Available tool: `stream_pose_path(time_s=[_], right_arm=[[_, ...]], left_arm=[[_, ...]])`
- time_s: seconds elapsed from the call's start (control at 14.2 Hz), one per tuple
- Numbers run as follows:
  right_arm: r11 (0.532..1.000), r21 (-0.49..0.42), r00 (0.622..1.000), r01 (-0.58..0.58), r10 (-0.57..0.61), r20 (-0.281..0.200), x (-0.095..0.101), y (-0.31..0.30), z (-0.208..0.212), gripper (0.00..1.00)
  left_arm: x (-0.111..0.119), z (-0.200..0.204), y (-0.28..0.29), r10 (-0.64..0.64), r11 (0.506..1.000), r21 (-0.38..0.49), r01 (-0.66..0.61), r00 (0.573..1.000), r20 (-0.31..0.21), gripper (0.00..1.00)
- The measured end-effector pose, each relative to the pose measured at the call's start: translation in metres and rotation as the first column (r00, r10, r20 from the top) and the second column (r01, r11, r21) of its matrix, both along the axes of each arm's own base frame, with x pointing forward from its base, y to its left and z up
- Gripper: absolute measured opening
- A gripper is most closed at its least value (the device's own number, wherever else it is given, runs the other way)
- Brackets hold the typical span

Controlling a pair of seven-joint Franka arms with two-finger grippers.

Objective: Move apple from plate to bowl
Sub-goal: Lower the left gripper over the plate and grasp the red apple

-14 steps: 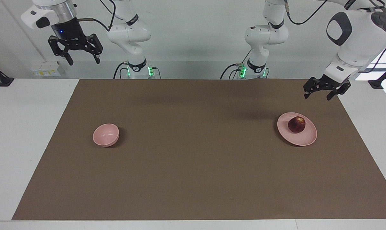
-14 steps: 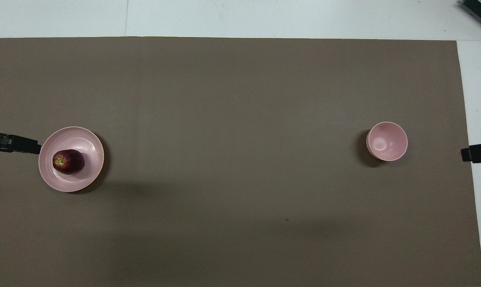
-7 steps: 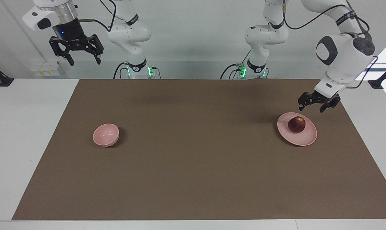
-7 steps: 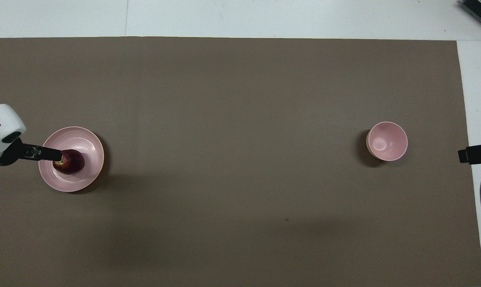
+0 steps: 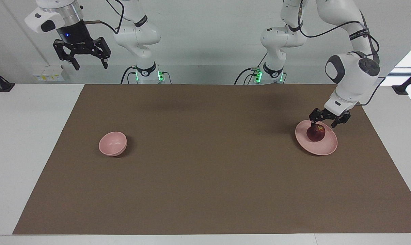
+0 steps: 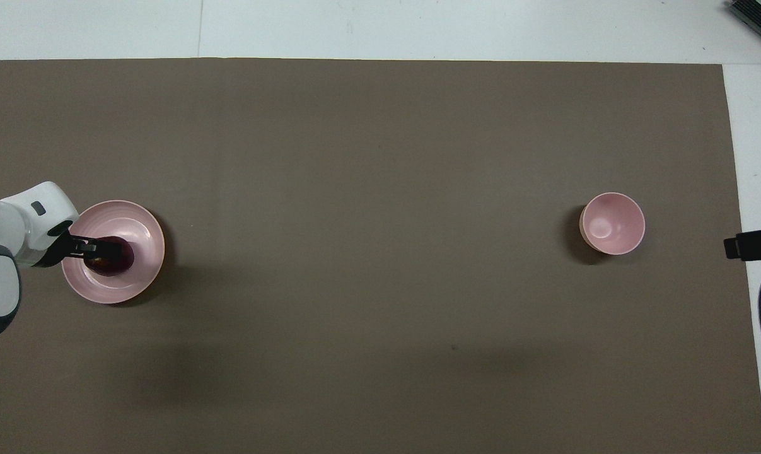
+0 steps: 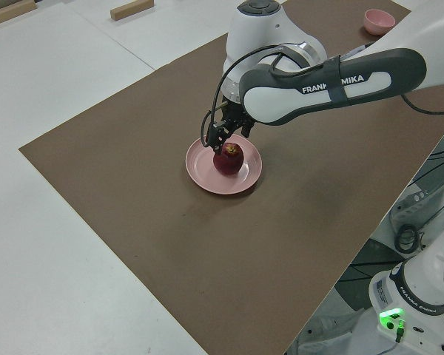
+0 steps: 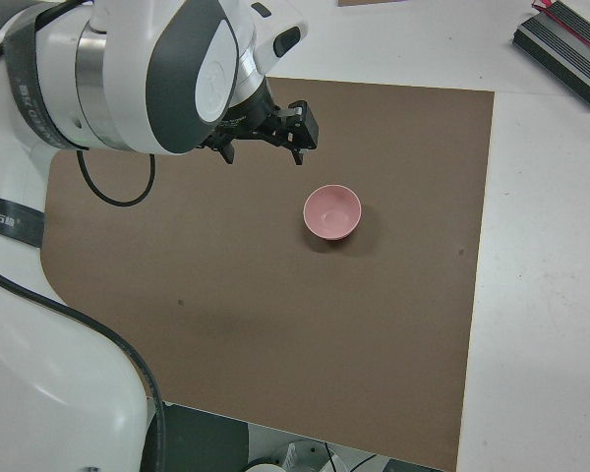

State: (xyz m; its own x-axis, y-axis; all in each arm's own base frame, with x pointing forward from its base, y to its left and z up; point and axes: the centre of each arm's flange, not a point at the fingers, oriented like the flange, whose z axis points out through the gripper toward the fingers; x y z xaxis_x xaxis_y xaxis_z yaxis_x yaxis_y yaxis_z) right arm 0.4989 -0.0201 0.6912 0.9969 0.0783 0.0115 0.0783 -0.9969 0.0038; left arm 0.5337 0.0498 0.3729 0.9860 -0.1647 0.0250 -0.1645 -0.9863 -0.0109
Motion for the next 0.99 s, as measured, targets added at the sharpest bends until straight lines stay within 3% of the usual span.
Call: stream_pose_path(time_s=[0.35,0.57,0.99], right_arm=[[1.0,0.0,1.0,0.0,0.0,-0.001,0.0,0.0,0.0,1.0],[1.0,0.0,1.0,0.0,0.0,-0.001,0.0,0.0,0.0,1.0],[1.0,0.0,1.0,0.0,0.0,-0.001,0.0,0.0,0.0,1.0]], left_arm=[[0.001,-0.019,0.007,0.014,1.0,0.003,-0.014,1.0,-0.009,1.0],[0.0,-0.02,0.009,0.017,1.0,0.002,-0.017,1.0,-0.012,0.7],[-0.004,-0.019,0.007,0.015,1.0,-0.001,-0.015,0.999,-0.037,0.68]])
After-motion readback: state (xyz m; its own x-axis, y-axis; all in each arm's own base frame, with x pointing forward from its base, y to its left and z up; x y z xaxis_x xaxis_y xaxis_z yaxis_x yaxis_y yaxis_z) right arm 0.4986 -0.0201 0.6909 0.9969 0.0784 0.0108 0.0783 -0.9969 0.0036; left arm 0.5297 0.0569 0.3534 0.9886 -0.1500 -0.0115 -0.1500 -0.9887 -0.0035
